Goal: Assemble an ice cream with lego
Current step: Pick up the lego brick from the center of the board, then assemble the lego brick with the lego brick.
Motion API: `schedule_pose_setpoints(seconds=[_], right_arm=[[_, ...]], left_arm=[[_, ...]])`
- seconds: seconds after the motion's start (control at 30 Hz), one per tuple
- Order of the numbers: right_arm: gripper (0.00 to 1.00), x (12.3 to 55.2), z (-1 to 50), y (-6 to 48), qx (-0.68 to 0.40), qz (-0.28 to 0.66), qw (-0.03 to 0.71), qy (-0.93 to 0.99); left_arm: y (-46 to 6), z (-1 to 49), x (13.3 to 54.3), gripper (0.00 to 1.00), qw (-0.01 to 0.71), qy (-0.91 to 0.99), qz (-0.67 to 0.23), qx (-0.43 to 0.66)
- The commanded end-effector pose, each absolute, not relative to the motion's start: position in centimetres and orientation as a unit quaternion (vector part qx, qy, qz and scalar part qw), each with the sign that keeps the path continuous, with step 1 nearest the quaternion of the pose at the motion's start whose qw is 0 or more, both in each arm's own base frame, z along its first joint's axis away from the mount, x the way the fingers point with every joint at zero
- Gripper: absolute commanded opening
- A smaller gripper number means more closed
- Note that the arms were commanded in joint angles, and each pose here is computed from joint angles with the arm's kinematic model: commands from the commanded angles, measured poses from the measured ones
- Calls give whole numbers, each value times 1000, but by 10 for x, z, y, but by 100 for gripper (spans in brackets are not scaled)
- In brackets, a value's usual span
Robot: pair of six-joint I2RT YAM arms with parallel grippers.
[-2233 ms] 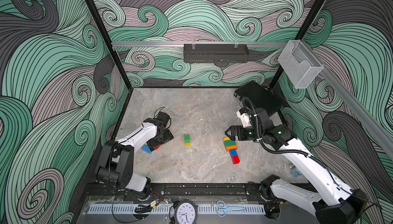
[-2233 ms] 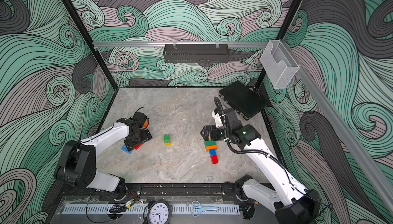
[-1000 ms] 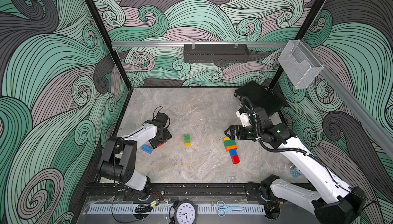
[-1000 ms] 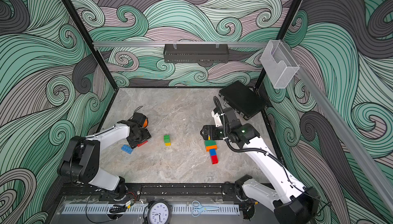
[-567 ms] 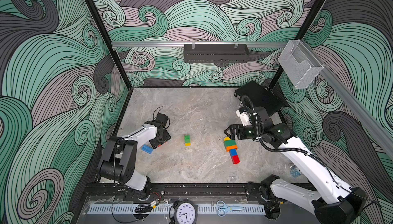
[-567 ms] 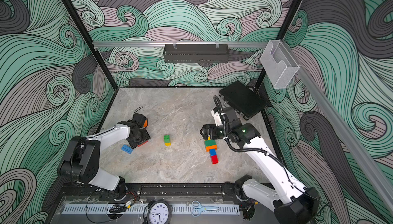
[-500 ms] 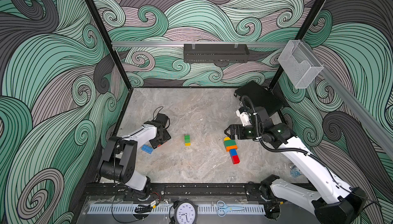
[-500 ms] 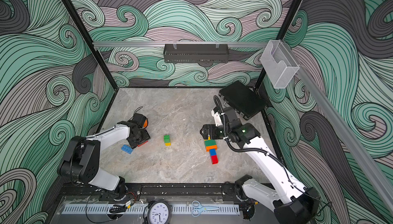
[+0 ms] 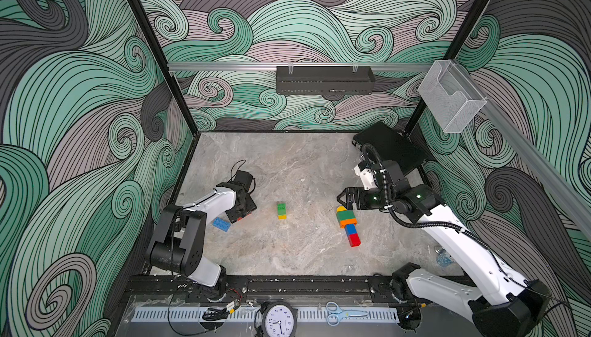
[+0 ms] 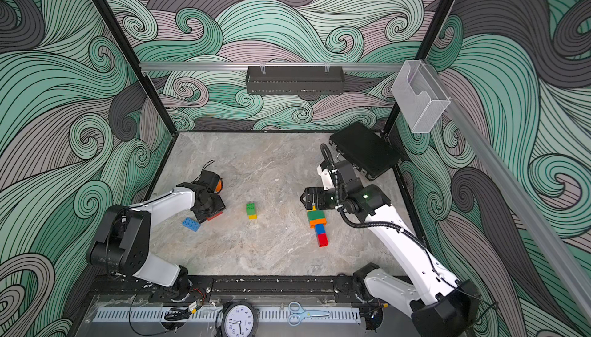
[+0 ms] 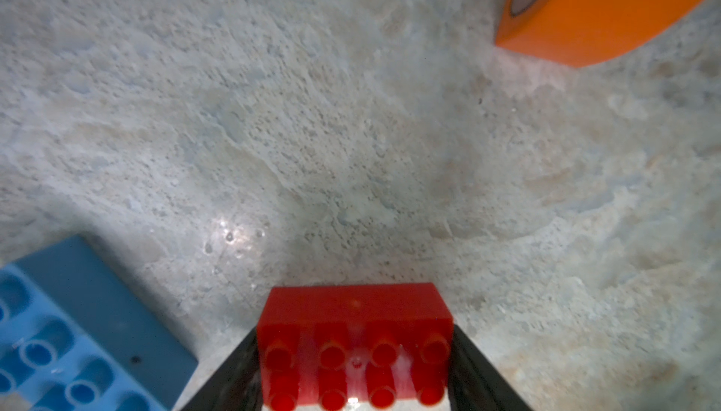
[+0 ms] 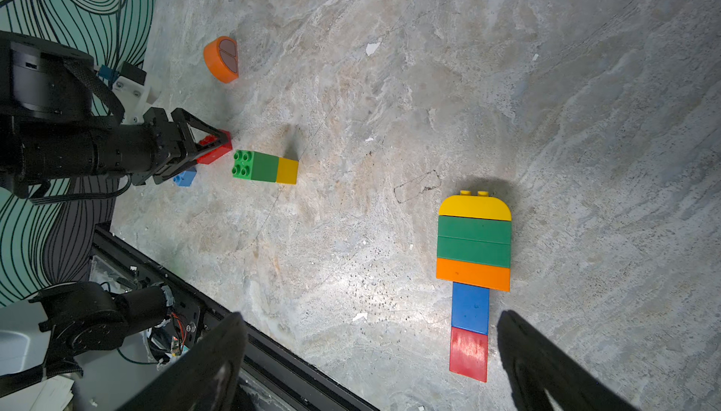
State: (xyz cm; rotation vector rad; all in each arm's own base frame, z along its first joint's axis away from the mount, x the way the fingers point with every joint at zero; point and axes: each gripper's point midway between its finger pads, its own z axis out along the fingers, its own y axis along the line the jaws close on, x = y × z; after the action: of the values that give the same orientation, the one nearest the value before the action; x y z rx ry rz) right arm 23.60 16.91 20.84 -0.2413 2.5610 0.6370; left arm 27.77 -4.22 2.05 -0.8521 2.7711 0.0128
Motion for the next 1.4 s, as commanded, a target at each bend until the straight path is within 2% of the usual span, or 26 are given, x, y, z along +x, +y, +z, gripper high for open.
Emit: schedule_pose_setpoints(seconds=[0.0, 0.17, 0.37, 0.87, 1.37], right_arm=[[99, 239, 219, 171, -88, 241, 253, 933], [99, 239, 219, 171, -88, 241, 253, 933], [99, 237, 216, 171, -85, 243, 250, 933], [99, 232, 196, 177, -75, 260, 228, 935], [99, 230, 194, 175, -74, 259, 230, 935]], left_arm=[[-38, 28, 277, 61, 130, 949, 11, -286], [-40, 37, 275, 52, 128, 951, 9, -282], [-51, 59, 267, 48, 114, 958, 3, -264], [-132, 134, 250, 45, 113, 978, -54, -164], [-192, 132, 260, 44, 88, 988, -64, -106]])
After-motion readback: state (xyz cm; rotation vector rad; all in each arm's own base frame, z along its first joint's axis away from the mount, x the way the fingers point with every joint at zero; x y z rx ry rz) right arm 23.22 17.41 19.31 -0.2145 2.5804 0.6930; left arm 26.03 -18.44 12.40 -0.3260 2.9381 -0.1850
